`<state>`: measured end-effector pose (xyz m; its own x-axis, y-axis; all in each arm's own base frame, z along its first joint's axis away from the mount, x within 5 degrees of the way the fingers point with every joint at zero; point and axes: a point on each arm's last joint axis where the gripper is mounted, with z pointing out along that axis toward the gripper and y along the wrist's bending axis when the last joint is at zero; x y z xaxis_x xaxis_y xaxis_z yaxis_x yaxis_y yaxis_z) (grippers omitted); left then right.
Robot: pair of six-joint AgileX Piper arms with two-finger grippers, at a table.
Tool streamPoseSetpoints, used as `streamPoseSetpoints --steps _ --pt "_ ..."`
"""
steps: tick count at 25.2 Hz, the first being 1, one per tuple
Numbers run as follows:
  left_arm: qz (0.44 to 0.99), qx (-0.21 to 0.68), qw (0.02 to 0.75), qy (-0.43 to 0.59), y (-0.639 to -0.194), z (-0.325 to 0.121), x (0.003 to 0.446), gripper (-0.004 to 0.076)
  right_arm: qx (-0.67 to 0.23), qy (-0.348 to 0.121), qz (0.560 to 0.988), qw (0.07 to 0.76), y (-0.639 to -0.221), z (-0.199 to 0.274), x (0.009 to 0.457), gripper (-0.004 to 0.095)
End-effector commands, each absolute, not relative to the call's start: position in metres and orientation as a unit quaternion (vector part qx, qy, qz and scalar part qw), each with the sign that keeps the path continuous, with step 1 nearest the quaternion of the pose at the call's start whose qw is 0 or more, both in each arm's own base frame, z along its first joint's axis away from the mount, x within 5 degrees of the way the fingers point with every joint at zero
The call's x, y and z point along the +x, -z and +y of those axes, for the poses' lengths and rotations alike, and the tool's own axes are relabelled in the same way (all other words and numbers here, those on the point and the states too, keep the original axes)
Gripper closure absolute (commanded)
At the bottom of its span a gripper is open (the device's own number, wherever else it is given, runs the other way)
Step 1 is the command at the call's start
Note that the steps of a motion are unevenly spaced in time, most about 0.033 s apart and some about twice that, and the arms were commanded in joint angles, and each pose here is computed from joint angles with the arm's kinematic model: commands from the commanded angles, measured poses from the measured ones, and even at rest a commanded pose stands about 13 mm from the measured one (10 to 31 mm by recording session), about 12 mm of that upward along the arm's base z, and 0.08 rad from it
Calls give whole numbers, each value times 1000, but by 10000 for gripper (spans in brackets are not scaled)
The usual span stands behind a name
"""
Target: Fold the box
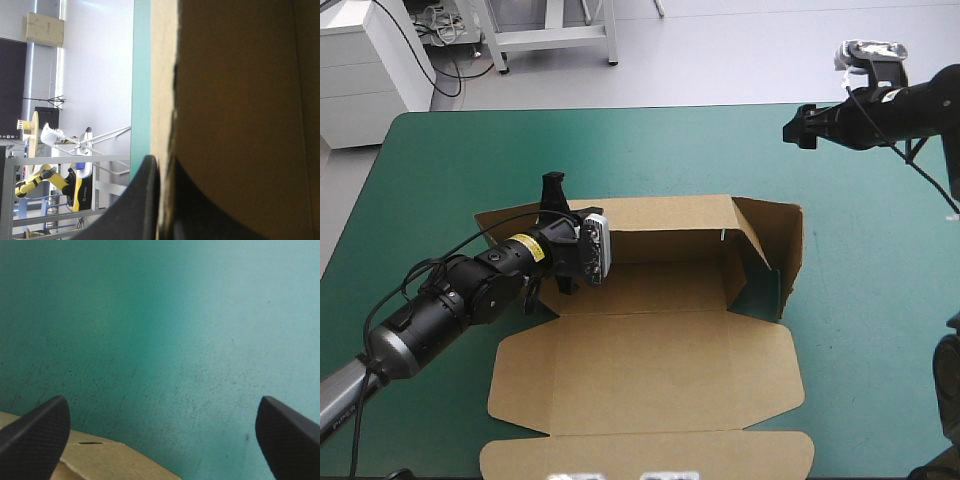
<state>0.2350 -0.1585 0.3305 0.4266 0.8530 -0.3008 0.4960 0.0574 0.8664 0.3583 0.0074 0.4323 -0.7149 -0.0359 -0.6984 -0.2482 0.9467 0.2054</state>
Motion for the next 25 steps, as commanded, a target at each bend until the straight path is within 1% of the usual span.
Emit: streamPoseSetpoints --steps 1,2,3,5,12,15,20,23,25 --pt "513 642 547 -160 -344 -159 233 732 -73 -169 902 391 -439 10 365 -19" --pt "513 642 547 -160 -344 -159 233 732 -74 -174 905 381 -432 11 371 -18" --pt "514 641 547 -158 -344 -160 233 732 -72 -190 910 361 -421 12 379 -18" --pt "516 639 548 -156 -344 -160 233 732 -69 -197 916 342 -409 12 387 -17" --pt "518 639 548 -154 -344 -160 232 732 -56 -199 937 281 -371 12 385 -18" --pt "518 640 545 -154 -343 -160 232 732 -62 -206 942 257 -356 13 377 1" --pt "519 641 544 -153 -343 -160 232 732 -81 -202 947 237 -344 15 356 55" --pt "520 643 541 -152 -342 -159 232 732 -85 -198 945 248 -345 15 341 84" --pt "521 645 538 -151 -342 -159 232 732 -91 -205 939 262 -345 18 332 97"
